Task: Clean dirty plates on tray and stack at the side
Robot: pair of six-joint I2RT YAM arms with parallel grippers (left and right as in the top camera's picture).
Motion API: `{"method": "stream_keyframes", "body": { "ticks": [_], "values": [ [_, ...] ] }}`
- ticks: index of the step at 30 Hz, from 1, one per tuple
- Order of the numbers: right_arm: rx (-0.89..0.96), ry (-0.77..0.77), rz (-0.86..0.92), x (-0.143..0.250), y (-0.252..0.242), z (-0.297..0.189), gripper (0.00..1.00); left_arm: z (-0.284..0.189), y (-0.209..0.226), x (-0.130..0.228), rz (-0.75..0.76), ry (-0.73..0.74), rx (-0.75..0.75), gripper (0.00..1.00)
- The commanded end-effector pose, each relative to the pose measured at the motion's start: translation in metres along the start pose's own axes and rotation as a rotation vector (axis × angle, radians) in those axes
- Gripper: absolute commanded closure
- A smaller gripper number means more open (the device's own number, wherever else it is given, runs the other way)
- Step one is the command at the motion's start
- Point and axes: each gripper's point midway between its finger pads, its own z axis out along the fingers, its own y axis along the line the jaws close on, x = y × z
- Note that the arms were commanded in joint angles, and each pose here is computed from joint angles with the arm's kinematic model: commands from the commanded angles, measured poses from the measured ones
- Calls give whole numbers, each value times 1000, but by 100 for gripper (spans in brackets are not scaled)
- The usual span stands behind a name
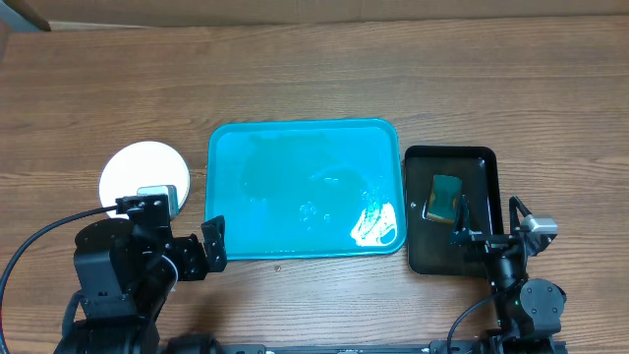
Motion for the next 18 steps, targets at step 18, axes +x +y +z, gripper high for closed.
{"method": "stream_keyframes", "body": {
  "ticks": [18],
  "values": [
    [14, -9, -3, 1, -3, 0, 0, 26, 5, 43, 41, -181, 37, 0]
  ]
}}
